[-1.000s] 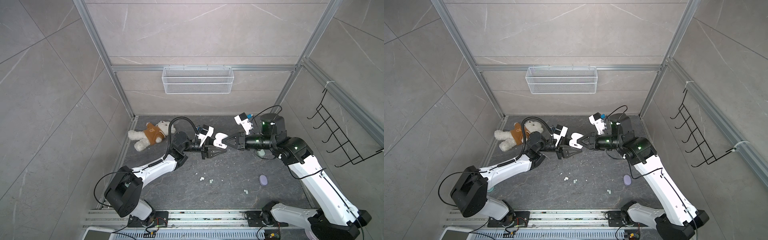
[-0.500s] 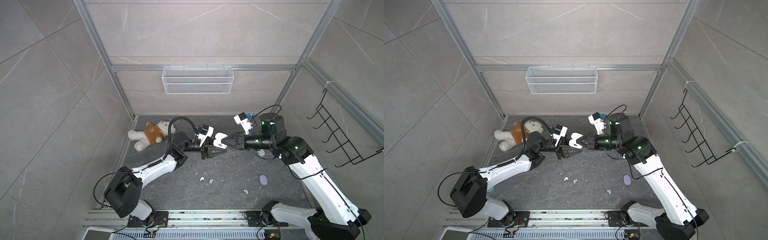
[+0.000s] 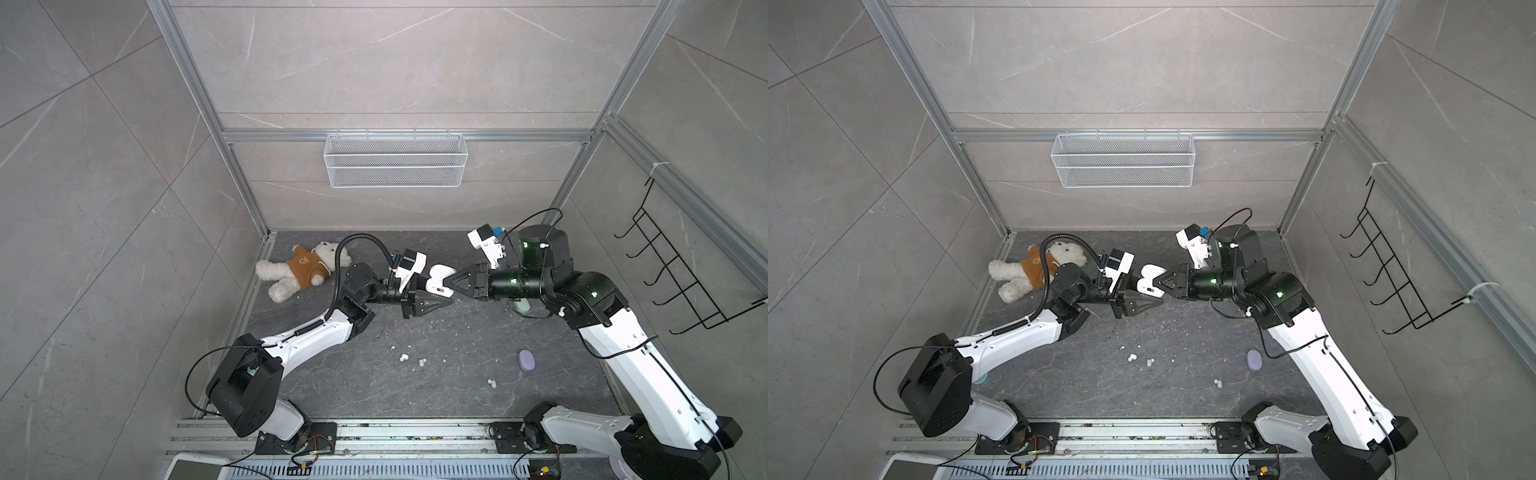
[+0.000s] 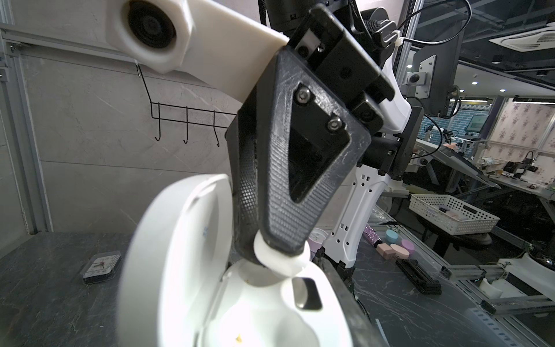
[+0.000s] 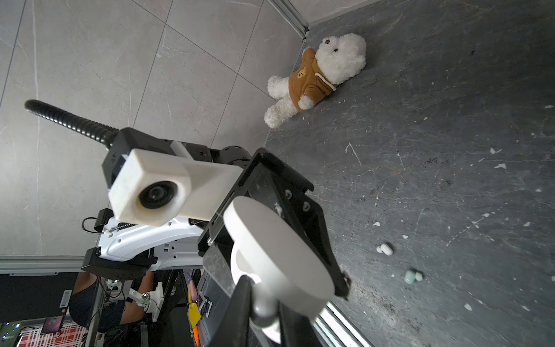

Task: Insert the wireless bluetooth earbuds into the charging case
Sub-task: 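Lower the earbud into the case slot and press it in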

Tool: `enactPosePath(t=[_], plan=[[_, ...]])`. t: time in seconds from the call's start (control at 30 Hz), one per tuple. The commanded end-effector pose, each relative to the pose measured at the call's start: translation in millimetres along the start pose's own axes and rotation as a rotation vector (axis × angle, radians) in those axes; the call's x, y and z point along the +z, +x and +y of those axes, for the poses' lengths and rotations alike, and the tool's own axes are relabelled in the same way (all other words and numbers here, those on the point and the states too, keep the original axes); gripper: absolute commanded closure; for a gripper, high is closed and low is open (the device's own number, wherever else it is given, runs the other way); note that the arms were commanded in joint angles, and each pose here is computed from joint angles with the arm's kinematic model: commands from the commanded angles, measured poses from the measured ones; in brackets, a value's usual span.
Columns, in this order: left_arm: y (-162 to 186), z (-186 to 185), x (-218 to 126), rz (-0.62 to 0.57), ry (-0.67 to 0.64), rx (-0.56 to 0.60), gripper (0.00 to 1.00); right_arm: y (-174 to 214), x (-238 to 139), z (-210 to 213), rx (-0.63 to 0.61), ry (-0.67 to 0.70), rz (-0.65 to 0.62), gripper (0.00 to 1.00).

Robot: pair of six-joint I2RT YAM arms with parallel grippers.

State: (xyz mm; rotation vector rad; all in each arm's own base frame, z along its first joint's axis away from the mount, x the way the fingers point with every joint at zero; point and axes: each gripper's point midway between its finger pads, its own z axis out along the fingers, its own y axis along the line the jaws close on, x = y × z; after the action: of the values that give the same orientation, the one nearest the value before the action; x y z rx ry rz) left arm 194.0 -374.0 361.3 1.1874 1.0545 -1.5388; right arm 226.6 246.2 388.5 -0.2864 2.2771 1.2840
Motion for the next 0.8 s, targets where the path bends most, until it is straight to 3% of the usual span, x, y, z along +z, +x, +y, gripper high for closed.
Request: enactPosePath(t=[0.0,0.27,0.77], plan=[[-42.2,-28.3,-0.3,-0.074,0.058,0.138,0.85,-1.6,0.7,-4.8,-0.011,0.041,0.001,0.78],[-41.5,-31.6,1.5,-0.071,0.07,0.135,0.85,-4.9,-0.6,-4.8,-0.018,0.06,-0.012,0.69],[-39.1,-34.3,3.1,-0.058,0.078,0.136,0.86,-8.9,-2.6,-3.5,-0.04,0.092,-0.027,0.38]])
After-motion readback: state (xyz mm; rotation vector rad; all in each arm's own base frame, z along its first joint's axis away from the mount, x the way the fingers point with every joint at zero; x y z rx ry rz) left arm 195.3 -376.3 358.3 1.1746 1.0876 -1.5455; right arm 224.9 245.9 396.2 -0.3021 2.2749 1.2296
